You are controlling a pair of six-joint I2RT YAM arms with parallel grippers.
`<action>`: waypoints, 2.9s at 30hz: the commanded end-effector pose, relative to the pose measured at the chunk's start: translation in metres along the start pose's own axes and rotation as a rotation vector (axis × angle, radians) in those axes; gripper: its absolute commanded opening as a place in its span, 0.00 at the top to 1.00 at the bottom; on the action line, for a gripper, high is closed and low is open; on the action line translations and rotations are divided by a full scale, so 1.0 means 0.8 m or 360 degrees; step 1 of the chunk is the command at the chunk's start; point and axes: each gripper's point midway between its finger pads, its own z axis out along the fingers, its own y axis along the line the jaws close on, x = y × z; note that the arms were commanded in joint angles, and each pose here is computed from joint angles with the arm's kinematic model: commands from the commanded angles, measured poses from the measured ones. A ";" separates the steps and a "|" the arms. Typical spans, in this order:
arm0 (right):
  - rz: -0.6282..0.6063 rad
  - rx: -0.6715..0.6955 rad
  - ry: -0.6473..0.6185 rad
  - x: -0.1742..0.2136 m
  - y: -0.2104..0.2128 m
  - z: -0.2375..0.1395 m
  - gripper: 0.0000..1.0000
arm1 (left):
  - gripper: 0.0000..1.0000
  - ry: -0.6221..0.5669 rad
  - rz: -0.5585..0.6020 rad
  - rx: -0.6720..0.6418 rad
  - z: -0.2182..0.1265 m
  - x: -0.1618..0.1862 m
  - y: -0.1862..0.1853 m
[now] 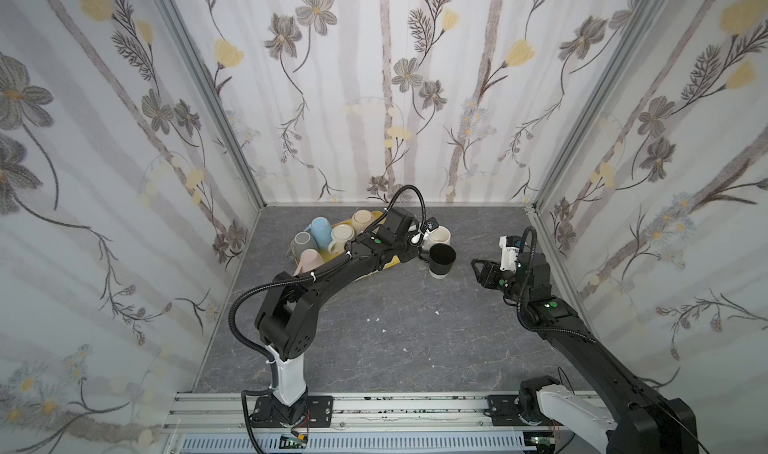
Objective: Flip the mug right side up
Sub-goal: 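Open the left gripper and draw it back from the black mug, then reach the right gripper to the upside-down black mug with white rim while left approaches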
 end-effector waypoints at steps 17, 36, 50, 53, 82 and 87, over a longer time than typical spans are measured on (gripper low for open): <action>-0.0191 -0.0123 0.0252 0.026 0.166 0.075 0.48 | 0.35 -0.0164 -0.1534 -0.0234 -0.102 0.141 0.150; -0.0188 -0.0368 0.0698 0.152 0.241 0.194 0.48 | 0.60 0.0124 -0.1882 -0.0037 0.025 0.235 0.182; -0.0217 -0.0414 0.0778 0.159 0.251 0.272 0.50 | 0.58 0.0167 -0.1985 0.0092 -0.004 0.244 0.116; -0.0196 -0.0406 0.0765 0.149 0.243 0.283 0.50 | 0.57 0.0151 -0.1998 0.0137 -0.014 0.236 0.102; -0.0300 0.0082 0.0670 0.129 0.222 0.294 0.26 | 0.53 0.0400 -0.1868 -0.0320 -0.049 0.296 0.124; -0.0344 0.0150 0.0708 0.135 0.221 0.314 0.24 | 0.53 0.0395 -0.1857 -0.0357 -0.057 0.296 0.132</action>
